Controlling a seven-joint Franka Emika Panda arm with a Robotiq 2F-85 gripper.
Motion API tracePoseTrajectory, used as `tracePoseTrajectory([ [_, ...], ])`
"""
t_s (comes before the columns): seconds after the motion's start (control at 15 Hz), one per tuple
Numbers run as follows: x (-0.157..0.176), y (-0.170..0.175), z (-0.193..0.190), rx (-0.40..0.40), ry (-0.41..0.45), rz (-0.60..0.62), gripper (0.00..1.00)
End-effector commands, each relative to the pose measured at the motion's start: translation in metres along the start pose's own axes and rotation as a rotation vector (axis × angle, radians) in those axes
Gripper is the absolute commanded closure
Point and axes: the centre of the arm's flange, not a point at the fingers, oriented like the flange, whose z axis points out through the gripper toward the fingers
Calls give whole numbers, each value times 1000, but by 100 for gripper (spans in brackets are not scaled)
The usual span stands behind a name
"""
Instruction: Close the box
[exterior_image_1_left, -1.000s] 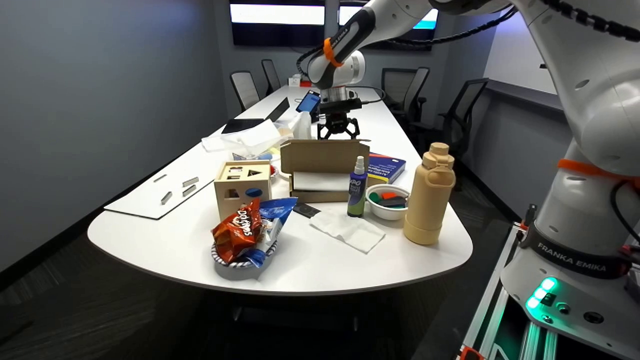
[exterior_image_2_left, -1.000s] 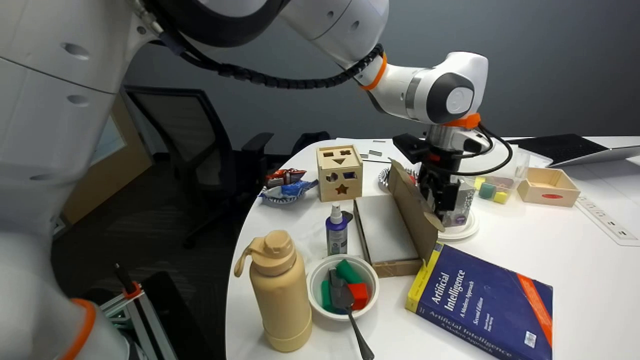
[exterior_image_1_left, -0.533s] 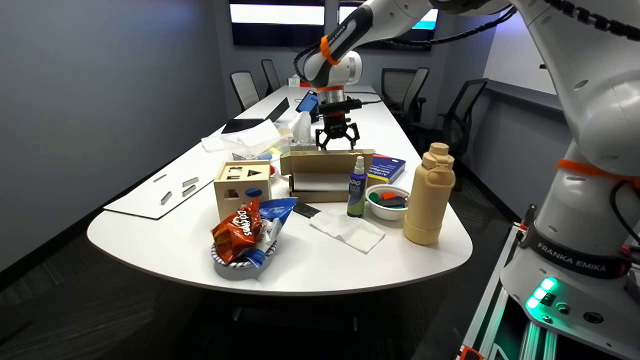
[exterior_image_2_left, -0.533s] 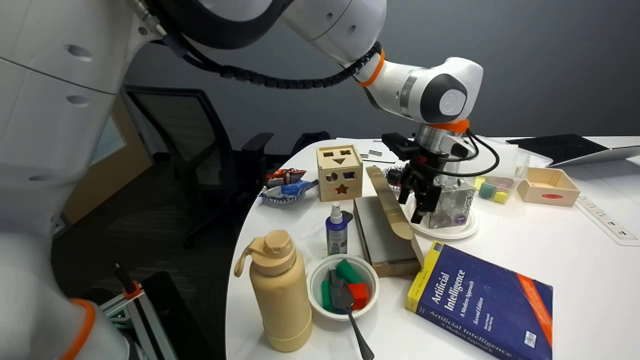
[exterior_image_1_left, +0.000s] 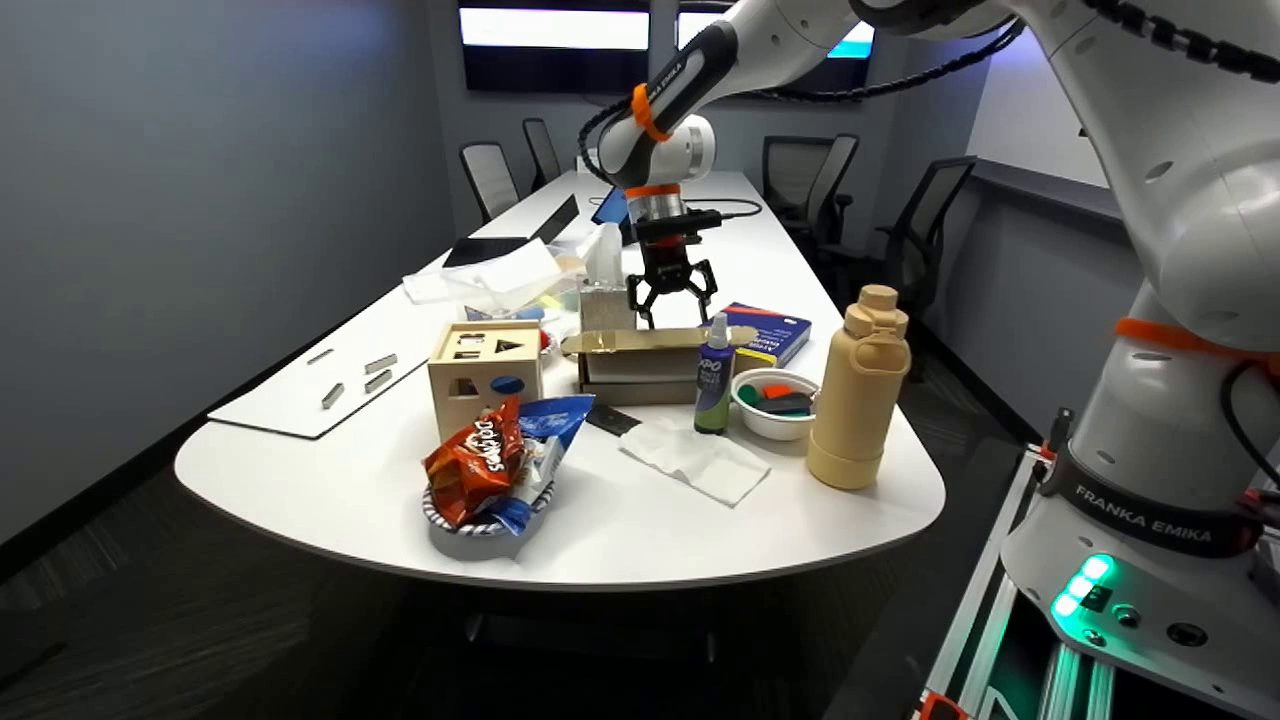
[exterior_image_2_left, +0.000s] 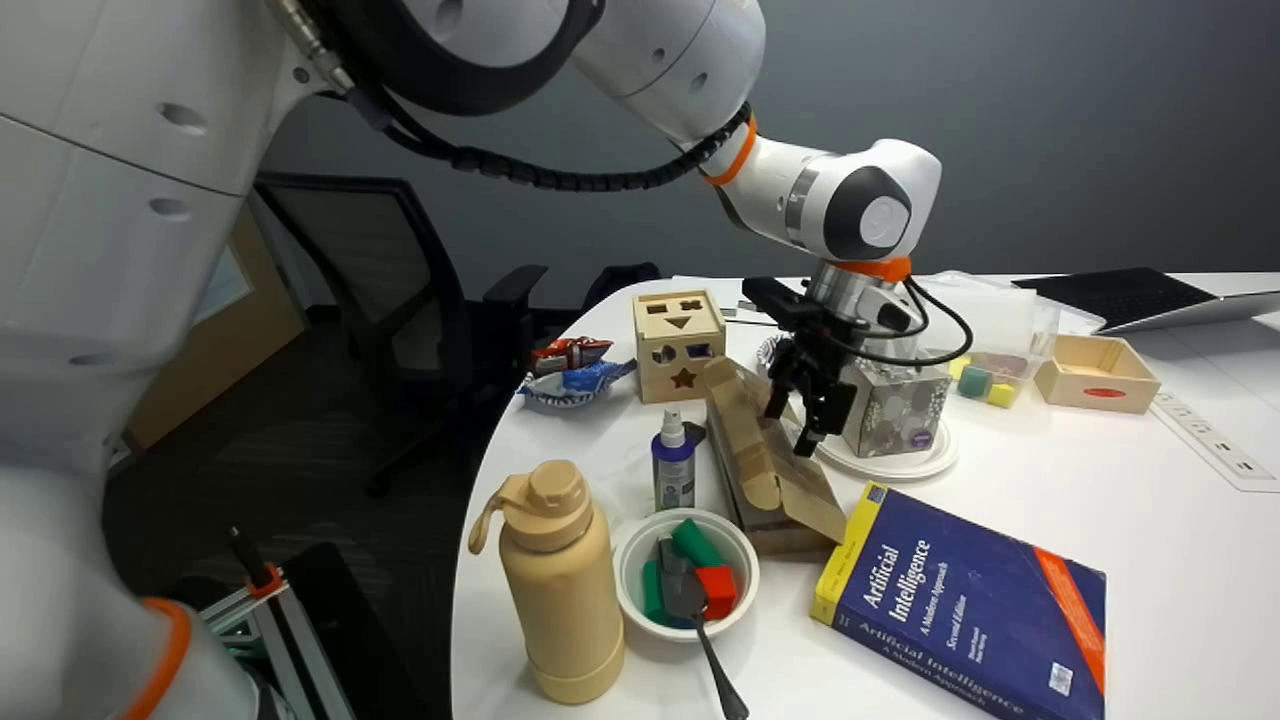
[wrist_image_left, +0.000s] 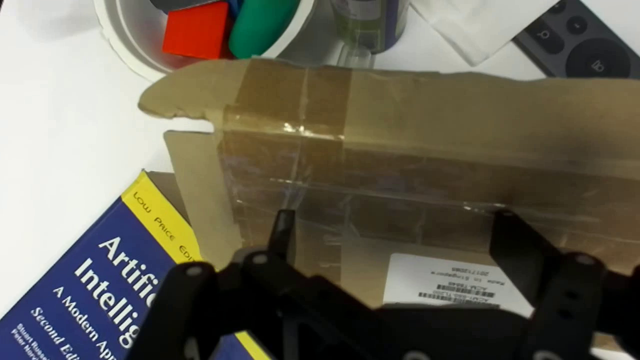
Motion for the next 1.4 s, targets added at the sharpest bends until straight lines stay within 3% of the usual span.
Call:
tracePoseTrajectory([
  [0.0,0,-3,15,0,-47,-38,0],
  [0.67,1,-7,44,-9,-87,-73,0],
  [1.07,-17,-13,41,2,-80,-123,0],
  [1.33,-19,-17,60,-7,-89,-131,0],
])
